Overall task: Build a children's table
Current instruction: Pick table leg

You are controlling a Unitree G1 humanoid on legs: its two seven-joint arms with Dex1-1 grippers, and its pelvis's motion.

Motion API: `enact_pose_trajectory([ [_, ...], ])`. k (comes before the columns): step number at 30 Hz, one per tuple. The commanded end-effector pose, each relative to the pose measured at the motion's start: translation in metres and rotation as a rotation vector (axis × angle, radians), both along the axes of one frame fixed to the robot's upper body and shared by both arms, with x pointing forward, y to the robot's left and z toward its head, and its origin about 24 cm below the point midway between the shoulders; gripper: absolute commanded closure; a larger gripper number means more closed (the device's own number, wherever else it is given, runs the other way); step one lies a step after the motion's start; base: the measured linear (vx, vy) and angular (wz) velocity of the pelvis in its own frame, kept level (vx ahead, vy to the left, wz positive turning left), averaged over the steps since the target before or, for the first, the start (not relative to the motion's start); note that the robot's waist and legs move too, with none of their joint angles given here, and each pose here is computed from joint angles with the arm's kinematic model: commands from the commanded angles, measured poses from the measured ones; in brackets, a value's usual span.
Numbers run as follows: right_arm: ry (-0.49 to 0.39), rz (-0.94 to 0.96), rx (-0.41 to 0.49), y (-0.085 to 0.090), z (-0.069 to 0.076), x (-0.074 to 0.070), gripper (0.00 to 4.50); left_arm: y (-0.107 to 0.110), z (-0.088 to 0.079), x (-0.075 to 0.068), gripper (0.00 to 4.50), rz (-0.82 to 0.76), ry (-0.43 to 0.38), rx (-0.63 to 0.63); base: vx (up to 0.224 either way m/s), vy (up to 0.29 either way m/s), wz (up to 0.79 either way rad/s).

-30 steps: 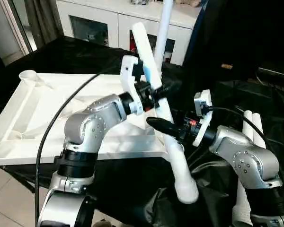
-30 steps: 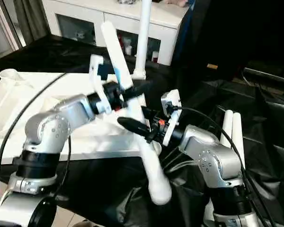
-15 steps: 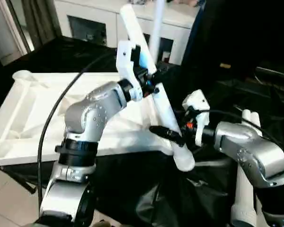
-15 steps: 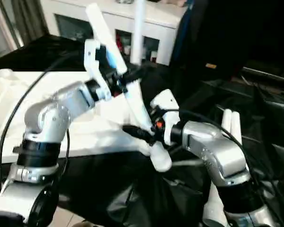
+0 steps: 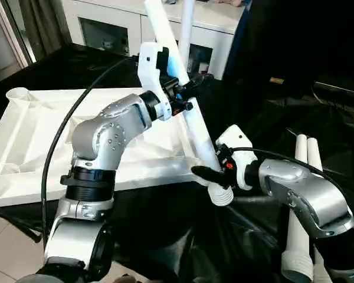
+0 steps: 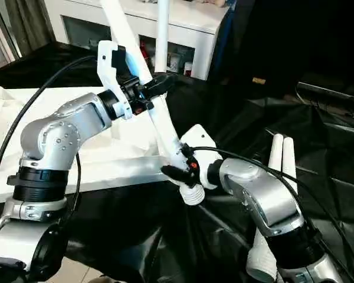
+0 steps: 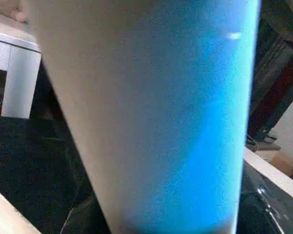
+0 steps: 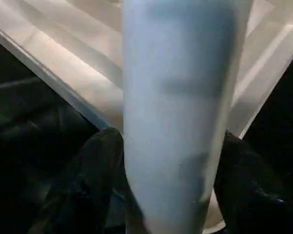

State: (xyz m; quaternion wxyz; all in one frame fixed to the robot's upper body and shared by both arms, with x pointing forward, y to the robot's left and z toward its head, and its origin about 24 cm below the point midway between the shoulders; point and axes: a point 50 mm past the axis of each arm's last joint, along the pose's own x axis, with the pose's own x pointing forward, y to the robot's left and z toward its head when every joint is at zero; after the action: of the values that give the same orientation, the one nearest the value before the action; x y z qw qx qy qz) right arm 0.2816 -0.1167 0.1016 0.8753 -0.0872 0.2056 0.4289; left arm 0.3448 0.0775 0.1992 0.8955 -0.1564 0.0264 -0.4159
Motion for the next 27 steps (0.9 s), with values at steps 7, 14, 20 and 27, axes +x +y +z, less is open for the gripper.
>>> enact_pose_trajectory([
  [7, -0.008, 0.226, 0.34, 0.0, 0.036, -0.013, 2.47, 0.008, 0.006, -0.005, 2.22, -0.093, 0.027, -0.06, 0.0, 0.0, 0.0],
  [14, 0.08, 0.351, 0.652, -0.019, 0.048, -0.021, 2.72, 0.003, -0.009, -0.041, 1.81, -0.446, 0.077, -0.188, 0.0, 0.0, 0.0],
  [20, 0.056, 0.353, 0.795, -0.023, 0.061, -0.013, 2.73, -0.001, -0.014, -0.047, 1.81, -0.504, 0.115, -0.247, 0.0, 0.0, 0.0],
  [27, 0.069, 0.412, 0.861, -0.018, 0.068, -0.014, 2.73, -0.006, -0.009, -0.045, 1.81, -0.532, 0.106, -0.314, 0.0, 0.0, 0.0],
])
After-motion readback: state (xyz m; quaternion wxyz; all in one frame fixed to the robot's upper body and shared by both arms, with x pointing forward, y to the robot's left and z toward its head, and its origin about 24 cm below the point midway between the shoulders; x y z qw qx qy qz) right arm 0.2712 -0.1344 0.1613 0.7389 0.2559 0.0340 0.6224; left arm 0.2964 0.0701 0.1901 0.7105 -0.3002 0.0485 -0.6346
